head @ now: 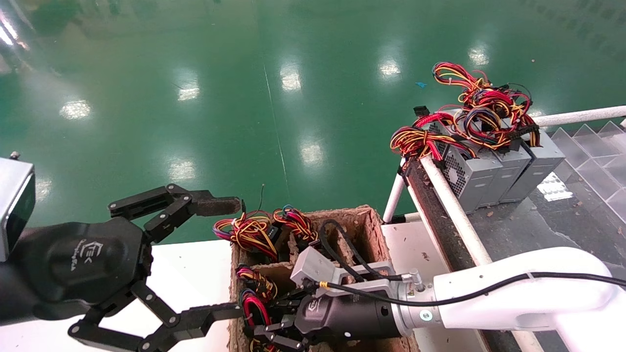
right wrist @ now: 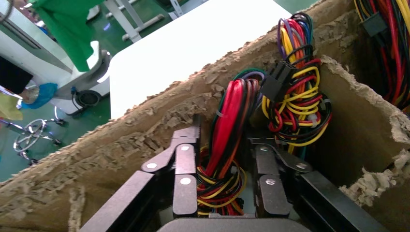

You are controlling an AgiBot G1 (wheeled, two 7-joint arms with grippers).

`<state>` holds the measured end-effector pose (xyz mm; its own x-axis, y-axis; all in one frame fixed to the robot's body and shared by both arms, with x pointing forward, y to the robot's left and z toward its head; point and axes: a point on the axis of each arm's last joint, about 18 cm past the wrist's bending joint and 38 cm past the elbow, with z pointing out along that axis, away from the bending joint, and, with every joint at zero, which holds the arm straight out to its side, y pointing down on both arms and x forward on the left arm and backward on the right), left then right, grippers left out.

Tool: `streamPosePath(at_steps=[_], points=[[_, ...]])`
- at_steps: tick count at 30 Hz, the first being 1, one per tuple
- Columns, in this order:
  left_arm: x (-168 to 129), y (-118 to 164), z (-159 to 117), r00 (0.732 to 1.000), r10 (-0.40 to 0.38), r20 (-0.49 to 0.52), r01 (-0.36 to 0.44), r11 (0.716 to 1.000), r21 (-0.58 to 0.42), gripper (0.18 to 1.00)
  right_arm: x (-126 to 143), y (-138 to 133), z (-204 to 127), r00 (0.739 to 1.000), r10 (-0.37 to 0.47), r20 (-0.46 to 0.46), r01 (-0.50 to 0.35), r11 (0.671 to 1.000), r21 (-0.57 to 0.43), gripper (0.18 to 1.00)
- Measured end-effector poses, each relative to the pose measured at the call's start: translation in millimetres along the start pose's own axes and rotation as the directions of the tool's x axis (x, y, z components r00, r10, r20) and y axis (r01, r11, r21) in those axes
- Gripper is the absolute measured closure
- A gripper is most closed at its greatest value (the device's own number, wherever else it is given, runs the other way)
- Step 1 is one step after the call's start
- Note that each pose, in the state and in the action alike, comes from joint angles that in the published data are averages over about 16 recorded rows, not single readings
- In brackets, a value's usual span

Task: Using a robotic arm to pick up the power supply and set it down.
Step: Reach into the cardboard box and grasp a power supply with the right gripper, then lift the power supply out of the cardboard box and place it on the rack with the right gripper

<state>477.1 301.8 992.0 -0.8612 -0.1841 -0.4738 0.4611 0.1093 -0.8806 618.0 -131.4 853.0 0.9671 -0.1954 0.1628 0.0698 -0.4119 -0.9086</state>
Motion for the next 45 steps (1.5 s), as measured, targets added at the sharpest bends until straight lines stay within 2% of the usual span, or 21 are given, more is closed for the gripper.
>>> streamPosePath(at_steps=[5,11,17,24,31,37,45], points=[[0,0,0,1.0,0.0,0.0,0.0,1.0,0.0,0.184,0,0,-3,1.0,0.01,0.011,-0.011,1.0,0.014,0.808],[0,0,0,1.0,0.0,0.0,0.0,1.0,0.0,0.184,-1,-2,-10,1.0,0.016,0.02,-0.017,0.999,0.042,0.896],[0,0,0,1.0,0.0,0.0,0.0,1.0,0.0,0.184,0,-11,-24,1.0,0.013,0.016,-0.015,0.995,0.097,0.949],[0,0,0,1.0,0.0,0.0,0.0,1.0,0.0,0.184,0,-31,-51,1.0,-0.001,-0.001,0.001,0.982,0.191,0.968],[0,0,0,1.0,0.0,0.0,0.0,1.0,0.0,0.184,-2,-61,-94,0.999,-0.027,-0.035,0.037,0.951,0.307,0.969],[0,0,0,1.0,0.0,0.0,0.0,1.0,0.0,0.184,-6,-89,-142,0.993,-0.07,-0.093,0.101,0.913,0.396,0.969],[0,0,0,1.0,0.0,0.0,0.0,1.0,0.0,0.184,-14,-121,-223,0.962,-0.138,-0.236,0.235,0.858,0.457,0.969]])
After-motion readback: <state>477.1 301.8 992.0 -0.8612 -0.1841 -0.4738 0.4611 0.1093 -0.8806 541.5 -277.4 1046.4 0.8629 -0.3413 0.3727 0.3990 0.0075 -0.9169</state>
